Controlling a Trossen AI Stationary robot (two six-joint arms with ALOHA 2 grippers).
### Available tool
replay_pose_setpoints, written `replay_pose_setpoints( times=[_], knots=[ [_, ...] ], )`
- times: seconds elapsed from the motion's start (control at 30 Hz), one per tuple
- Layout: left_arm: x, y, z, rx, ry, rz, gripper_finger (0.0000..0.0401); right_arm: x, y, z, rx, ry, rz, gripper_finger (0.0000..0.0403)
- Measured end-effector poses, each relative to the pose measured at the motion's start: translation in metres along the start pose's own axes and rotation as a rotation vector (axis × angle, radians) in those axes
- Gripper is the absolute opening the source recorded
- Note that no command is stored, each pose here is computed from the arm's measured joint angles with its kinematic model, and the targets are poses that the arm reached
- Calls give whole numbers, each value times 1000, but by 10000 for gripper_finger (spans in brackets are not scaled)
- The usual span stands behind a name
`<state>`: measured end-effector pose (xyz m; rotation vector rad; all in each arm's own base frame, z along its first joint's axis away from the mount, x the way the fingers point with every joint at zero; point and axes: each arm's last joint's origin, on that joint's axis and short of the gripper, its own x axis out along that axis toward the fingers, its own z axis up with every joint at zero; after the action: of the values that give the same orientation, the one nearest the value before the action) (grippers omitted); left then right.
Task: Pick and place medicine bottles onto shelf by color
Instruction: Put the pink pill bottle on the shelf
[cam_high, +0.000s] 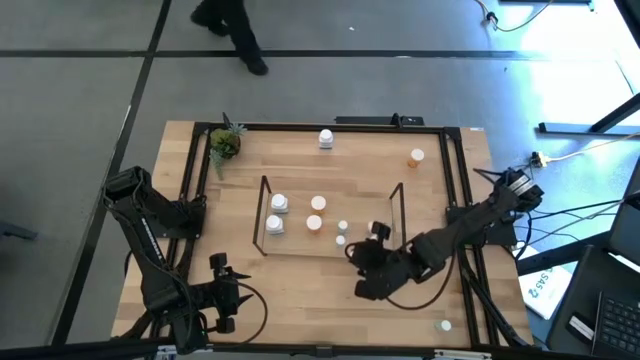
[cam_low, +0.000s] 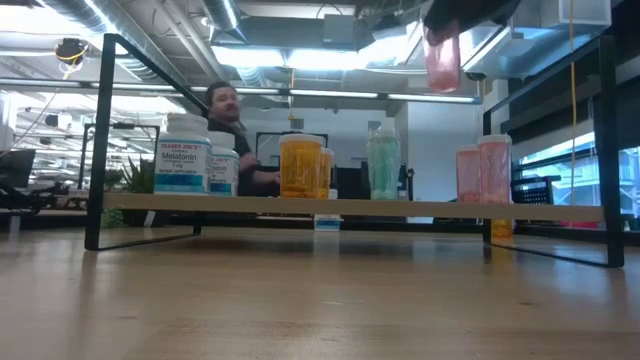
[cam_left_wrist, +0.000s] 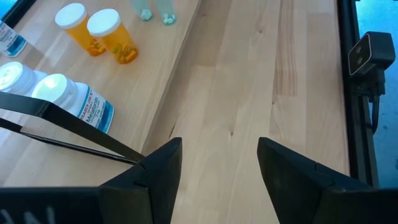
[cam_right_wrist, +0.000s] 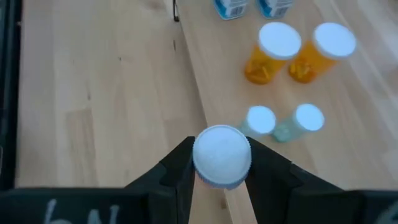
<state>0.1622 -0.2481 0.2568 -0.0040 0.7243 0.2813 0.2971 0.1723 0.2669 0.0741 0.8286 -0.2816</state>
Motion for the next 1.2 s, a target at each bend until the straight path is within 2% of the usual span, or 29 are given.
replay_pose_setpoints(
  times=[0.33, 0.57, 0.73, 0.9, 1.2],
  knots=[
    [0, 0, -1, -1, 37, -15, 203, 17, 8, -11, 78, 15, -72, 122],
    [0, 0, -1, -1, 38, -15, 203, 33, 12, -18, 72, 3, -157, 122],
    [0, 0, -1, -1, 37, -15, 203, 42, 7, -21, 113, 28, -218, 122],
    [0, 0, -1, 0, 37, -15, 203, 43, 2, -24, 98, 76, -238, 122],
    [0, 0, -1, 0, 38, -15, 203, 50, 0, -23, 121, 55, -279, 122]
  ],
)
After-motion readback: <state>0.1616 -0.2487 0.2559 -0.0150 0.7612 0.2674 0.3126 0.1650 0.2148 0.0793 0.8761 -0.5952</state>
